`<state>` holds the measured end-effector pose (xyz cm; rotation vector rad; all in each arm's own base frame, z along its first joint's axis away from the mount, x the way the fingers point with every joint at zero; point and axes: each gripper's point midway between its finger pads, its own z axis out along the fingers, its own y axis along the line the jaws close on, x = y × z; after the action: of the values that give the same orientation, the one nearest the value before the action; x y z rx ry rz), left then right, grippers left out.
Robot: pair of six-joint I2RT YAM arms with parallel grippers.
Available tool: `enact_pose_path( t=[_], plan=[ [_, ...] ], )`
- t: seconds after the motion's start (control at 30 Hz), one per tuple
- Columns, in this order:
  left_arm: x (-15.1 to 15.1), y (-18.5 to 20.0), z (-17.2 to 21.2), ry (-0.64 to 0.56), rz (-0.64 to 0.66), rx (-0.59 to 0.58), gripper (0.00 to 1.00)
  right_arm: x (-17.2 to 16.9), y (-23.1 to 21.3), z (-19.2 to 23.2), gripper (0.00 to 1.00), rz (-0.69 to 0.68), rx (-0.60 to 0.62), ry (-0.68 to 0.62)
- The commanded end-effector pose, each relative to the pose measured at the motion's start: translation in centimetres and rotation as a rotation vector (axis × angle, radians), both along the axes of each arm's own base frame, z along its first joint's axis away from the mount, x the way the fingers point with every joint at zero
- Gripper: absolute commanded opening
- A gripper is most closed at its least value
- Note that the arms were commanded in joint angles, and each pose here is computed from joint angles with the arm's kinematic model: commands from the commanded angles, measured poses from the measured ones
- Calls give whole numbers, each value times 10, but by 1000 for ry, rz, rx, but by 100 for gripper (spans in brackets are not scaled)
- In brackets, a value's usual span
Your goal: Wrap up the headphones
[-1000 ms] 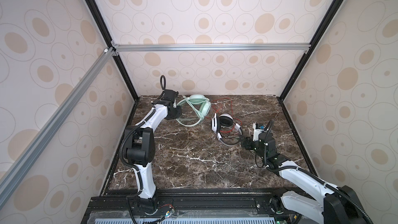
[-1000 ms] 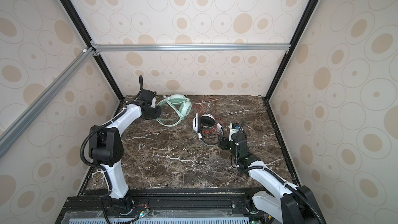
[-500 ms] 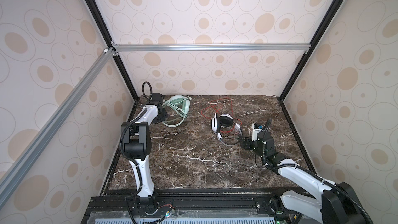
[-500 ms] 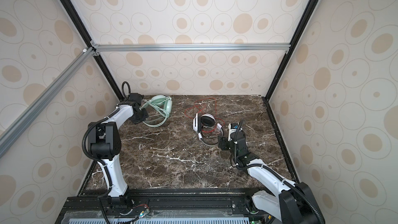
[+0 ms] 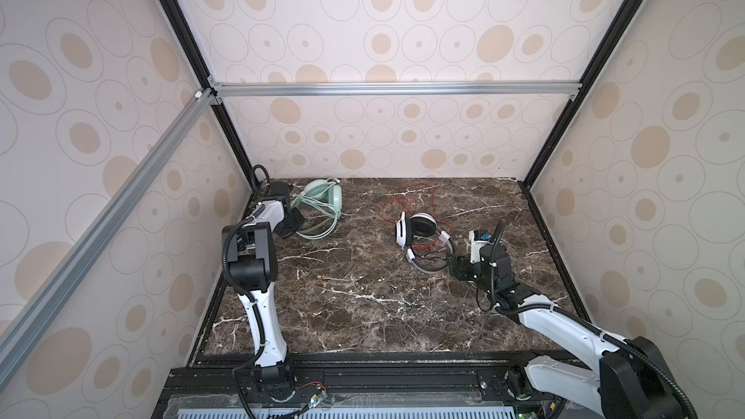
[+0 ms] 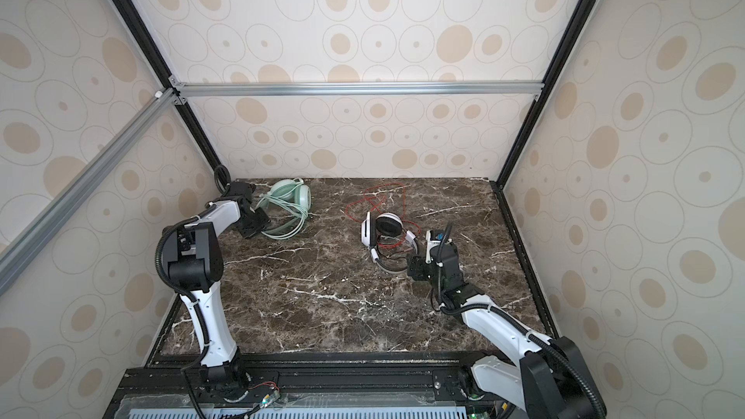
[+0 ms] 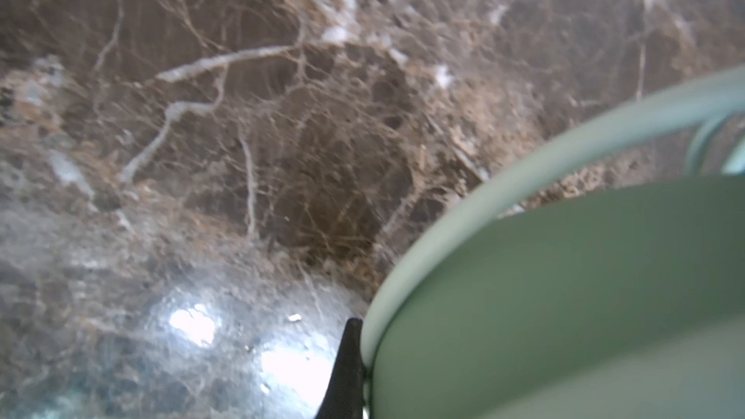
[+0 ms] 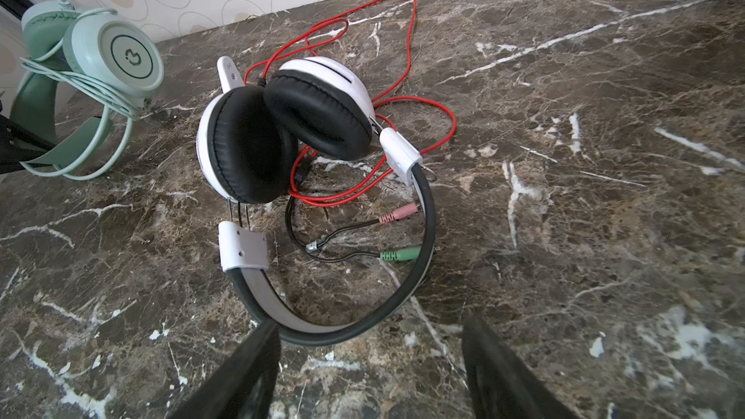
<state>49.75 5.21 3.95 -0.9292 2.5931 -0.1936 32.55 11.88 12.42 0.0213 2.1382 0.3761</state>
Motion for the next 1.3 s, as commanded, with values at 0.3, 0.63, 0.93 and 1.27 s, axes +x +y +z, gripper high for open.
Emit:
enact_pose_path(
  t=[0.3,0.63,0.93,1.27],
  plan=[
    [10,5,-8,16,-11,-10,10,1,2,13,74,9,2,-26],
    [11,6,6,-40,-31,11,61,-1,1,21,74,8,7,-48],
    [4,-13,91,-290,-86,48,98,-2,3,24,74,17,15,-53],
    [-67,-141,265,-860,-361,203,98,-3,6,23,74,27,17,-62]
  ],
)
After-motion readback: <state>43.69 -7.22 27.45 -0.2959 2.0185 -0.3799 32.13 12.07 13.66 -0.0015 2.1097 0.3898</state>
